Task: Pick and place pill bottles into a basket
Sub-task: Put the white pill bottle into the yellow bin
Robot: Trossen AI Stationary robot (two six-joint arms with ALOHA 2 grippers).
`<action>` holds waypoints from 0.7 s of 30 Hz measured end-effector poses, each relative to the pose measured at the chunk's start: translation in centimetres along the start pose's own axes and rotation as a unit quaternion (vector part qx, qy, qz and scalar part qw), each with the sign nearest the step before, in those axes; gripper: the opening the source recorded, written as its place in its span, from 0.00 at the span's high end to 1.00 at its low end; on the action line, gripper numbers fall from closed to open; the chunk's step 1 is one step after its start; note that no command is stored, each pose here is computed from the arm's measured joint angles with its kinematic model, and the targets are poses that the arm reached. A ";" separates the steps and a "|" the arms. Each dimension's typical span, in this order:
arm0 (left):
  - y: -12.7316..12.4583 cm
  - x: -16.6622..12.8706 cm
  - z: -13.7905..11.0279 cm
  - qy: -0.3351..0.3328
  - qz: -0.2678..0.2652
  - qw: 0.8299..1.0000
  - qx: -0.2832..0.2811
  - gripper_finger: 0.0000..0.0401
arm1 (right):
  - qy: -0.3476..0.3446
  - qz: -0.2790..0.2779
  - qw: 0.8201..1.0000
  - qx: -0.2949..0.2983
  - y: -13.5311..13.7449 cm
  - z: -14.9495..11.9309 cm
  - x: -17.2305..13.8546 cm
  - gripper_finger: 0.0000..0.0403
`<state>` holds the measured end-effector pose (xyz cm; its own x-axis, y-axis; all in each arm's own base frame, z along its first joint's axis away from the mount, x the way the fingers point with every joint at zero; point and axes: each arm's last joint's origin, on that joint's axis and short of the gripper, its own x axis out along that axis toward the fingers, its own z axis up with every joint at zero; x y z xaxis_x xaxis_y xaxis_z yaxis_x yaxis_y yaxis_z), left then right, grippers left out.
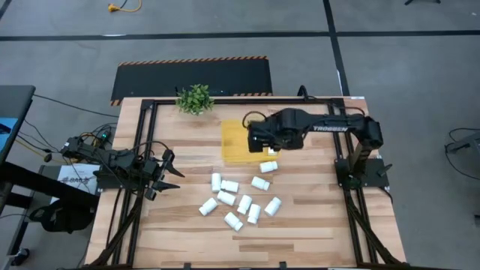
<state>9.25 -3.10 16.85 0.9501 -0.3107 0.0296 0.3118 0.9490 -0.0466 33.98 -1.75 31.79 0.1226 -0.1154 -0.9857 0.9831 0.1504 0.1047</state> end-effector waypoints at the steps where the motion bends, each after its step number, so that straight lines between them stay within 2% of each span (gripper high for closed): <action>1: 0.0 0.0 0.0 0.000 0.000 1.000 0.000 0.56 | 0.002 -0.002 1.000 -0.003 0.0 -0.4 0.0 0.09; 4: 0.0 0.0 0.0 0.000 0.000 1.000 0.000 0.56 | 0.006 -0.011 1.000 -0.026 0.0 -1.5 -0.2 0.09; 6: 0.0 0.0 0.0 0.000 0.000 1.000 0.000 0.56 | 0.009 0.003 0.999 -0.053 0.3 -2.0 -0.2 0.09; 12: 0.0 0.0 0.0 0.000 0.000 1.000 0.000 0.56 | 0.089 0.046 0.990 -0.098 1.0 -3.7 -0.5 0.09; 15: 0.0 0.0 0.0 0.000 0.000 1.000 0.000 0.56 | 0.098 0.057 0.987 -0.111 1.2 -4.7 -0.6 0.09; 21: 0.0 0.0 0.0 0.000 0.000 1.000 0.000 0.56 | 0.056 0.027 0.996 -0.067 1.0 -5.9 -0.2 0.09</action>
<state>9.25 -3.10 16.84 0.9500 -0.3107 0.0293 0.3118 0.9490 -0.0466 34.12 4.17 31.34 0.1520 0.0057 -0.9884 0.9475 0.2839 0.1474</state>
